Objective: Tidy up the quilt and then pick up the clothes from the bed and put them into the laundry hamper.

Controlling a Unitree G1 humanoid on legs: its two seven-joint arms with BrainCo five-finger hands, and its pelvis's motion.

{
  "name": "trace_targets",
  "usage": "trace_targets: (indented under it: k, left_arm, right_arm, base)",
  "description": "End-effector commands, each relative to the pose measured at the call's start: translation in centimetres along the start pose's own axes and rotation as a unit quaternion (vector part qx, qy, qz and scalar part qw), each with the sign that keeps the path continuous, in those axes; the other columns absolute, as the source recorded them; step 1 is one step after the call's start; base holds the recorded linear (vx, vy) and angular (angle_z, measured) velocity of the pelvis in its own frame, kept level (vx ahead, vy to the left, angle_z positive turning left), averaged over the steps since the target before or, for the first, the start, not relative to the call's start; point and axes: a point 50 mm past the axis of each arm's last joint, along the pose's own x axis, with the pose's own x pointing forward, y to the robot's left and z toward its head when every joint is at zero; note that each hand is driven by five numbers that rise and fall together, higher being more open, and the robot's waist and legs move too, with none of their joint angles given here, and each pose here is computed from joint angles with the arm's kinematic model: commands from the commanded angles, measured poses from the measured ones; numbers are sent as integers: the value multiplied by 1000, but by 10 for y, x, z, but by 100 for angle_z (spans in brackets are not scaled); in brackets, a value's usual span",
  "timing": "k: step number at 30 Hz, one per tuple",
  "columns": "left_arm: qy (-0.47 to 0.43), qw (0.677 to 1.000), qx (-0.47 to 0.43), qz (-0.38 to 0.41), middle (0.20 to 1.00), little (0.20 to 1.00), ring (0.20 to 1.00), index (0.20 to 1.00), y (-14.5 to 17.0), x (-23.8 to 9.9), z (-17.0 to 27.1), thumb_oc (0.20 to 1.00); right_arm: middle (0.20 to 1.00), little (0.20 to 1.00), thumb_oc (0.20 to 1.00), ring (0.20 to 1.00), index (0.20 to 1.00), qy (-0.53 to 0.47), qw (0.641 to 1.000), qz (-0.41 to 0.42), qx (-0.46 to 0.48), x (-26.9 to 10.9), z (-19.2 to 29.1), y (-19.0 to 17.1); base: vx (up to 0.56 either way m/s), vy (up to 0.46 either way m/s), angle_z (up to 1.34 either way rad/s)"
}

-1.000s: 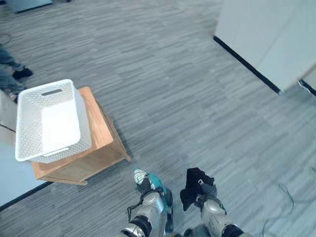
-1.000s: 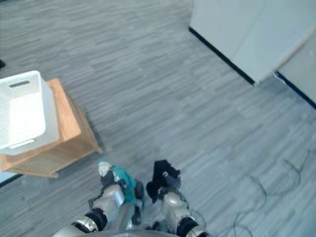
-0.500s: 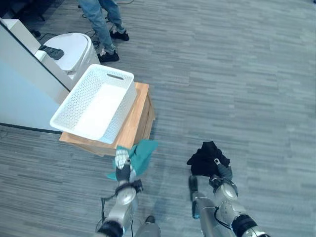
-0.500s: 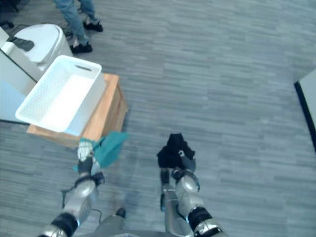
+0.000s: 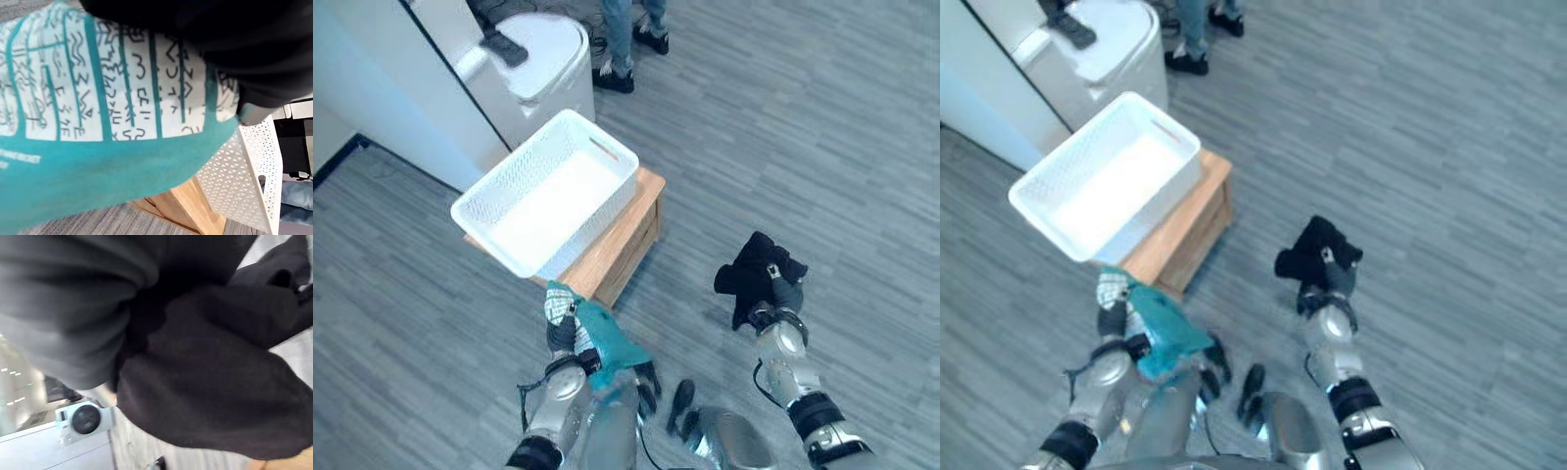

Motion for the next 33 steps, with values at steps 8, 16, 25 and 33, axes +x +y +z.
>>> trace_targets:
  k: [8,16,25,33]
  left_arm:
    - [-146,982,66,-95,200,200,200,200,6,8,67,200]
    - [-124,980,71,-142,200,200,200,200,27,17,71,200]
    - [-94,984,49,-145,200,200,200,200,29,-6,46,200]
    - [-100,986,48,-123,200,200,200,200,55,-11,49,200]
  right_arm:
    - [200,200,200,200,200,-274,955,-111,-3,47,138,-17]
    - [200,200,200,200,200,-382,834,267,-295,44,274,85]
    - [200,200,200,200,200,-471,685,444,-335,-52,223,151]
    - [200,200,200,200,200,-504,628,490,-336,-73,241,212]
  base:
    - [314,-471,197]
    - [137,-224,52]
    - [23,-32,18]
    - [16,-7,11]
